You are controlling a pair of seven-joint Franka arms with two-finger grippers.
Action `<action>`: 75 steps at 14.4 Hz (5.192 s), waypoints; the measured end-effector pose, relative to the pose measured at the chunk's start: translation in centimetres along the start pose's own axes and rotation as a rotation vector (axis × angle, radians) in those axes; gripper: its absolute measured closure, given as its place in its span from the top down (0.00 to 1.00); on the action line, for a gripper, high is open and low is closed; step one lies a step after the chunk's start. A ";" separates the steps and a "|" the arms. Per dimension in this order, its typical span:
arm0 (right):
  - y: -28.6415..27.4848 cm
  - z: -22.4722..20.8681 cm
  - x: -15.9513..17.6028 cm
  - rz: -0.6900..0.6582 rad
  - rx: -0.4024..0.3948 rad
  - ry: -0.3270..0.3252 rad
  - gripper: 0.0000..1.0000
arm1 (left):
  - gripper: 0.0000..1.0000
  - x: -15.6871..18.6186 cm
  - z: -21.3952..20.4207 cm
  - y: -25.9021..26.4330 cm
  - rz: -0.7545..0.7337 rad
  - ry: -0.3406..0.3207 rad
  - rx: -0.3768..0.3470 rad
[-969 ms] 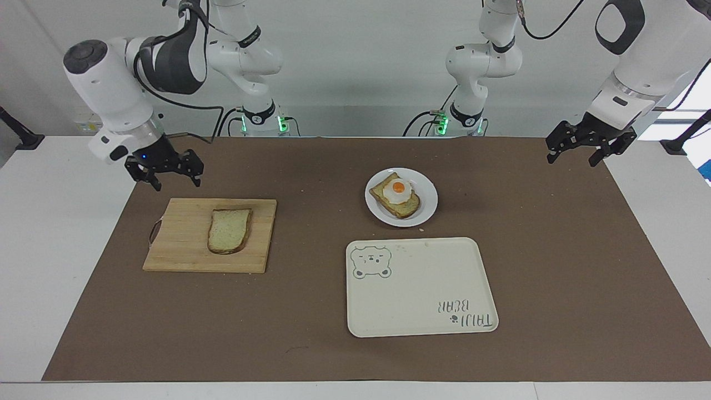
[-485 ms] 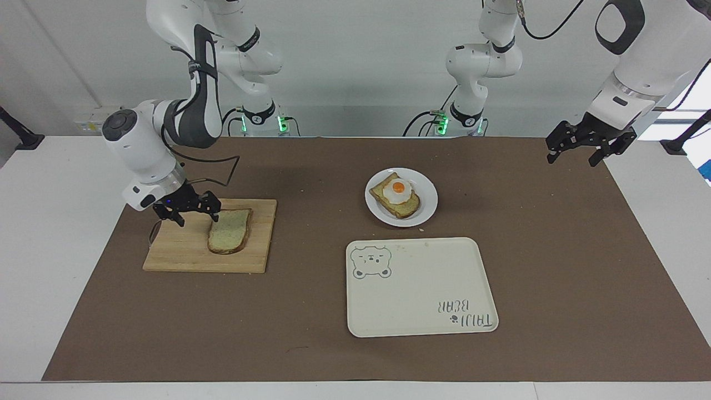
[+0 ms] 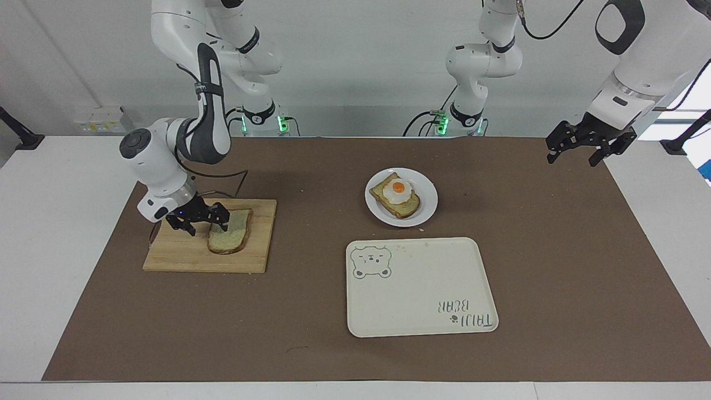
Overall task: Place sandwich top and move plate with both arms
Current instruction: 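Reach the right gripper to the bread slice on the wooden board, then grasp the bread slice with the right gripper and lift it, then carry the bread with the right gripper onto the egg toast, then open the right gripper and withdraw it toward the wooden board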
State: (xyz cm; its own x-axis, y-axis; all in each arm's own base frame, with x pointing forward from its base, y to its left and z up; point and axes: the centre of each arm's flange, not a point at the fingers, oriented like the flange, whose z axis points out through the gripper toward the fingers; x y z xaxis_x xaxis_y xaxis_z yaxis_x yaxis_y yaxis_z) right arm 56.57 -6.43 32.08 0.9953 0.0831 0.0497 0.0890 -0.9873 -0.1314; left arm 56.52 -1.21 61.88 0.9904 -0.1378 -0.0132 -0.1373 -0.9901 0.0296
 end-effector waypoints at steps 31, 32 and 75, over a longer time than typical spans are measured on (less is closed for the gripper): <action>-16.3 -13.3 2.5 0.082 0.192 -0.032 0.04 | 1.00 0.0 0.0 0.0 0.000 0.000 0.000; -18.3 -13.0 2.4 0.083 0.196 -0.043 0.04 | 1.00 0.0 0.0 0.0 0.000 0.000 0.000; -36.4 -2.4 1.7 0.036 0.213 0.042 1.00 | 1.00 0.0 0.0 0.0 0.000 0.000 0.000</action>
State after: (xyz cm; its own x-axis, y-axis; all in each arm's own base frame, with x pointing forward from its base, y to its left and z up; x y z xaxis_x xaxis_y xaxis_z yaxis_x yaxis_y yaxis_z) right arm 54.91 29.35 39.34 0.9960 0.0382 0.0813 0.0638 -0.9382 -0.3401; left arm 56.52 -1.21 61.88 0.9904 -0.1377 -0.0132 -0.1373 -0.9901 0.0296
